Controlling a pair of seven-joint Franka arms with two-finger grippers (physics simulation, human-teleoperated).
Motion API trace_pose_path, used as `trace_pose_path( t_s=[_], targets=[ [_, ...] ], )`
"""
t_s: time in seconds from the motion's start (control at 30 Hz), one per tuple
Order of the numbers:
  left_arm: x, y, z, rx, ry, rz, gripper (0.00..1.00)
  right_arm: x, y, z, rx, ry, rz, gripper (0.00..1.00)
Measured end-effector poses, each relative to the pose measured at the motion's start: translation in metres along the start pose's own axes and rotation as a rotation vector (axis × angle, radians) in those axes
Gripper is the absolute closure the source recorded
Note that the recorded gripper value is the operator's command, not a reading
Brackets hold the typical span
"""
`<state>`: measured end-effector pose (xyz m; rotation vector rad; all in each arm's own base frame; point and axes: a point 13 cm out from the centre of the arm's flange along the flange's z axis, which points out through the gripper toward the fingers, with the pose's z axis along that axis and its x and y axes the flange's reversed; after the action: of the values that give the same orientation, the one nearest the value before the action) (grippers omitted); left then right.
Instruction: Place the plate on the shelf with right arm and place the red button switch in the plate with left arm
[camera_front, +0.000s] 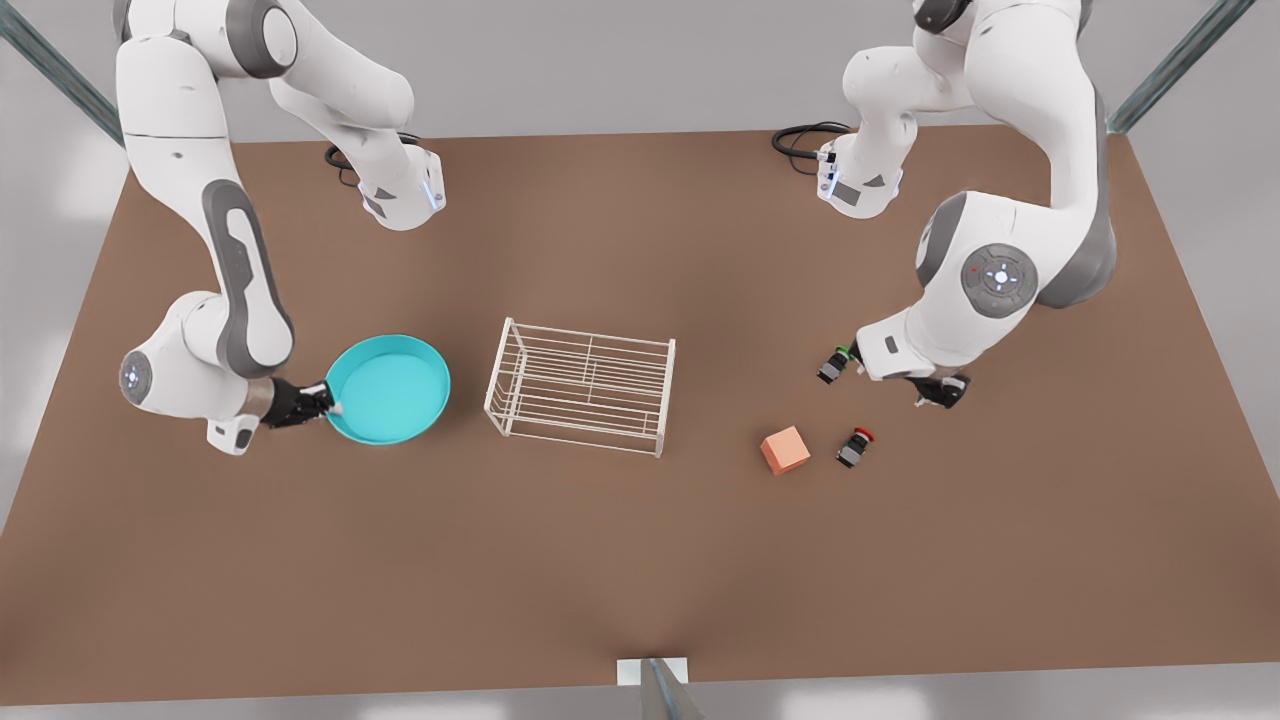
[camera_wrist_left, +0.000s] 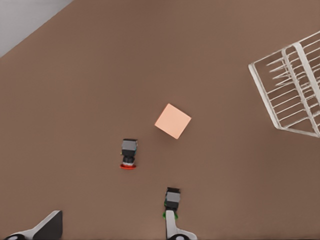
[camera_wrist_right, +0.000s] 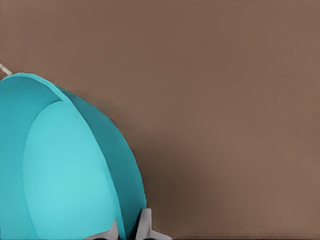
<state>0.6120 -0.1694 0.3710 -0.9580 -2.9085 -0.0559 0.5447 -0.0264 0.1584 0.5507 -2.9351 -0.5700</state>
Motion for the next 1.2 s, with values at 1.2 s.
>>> trace_pose_path(
  t_s=[1.2],
  targets=[
    [-0.004,0.024,0.284,0.008,-0.027,0.227,0.0,-0.13,0.293,0.024,-0.267,0.121,-0.125,0.81]
  ],
)
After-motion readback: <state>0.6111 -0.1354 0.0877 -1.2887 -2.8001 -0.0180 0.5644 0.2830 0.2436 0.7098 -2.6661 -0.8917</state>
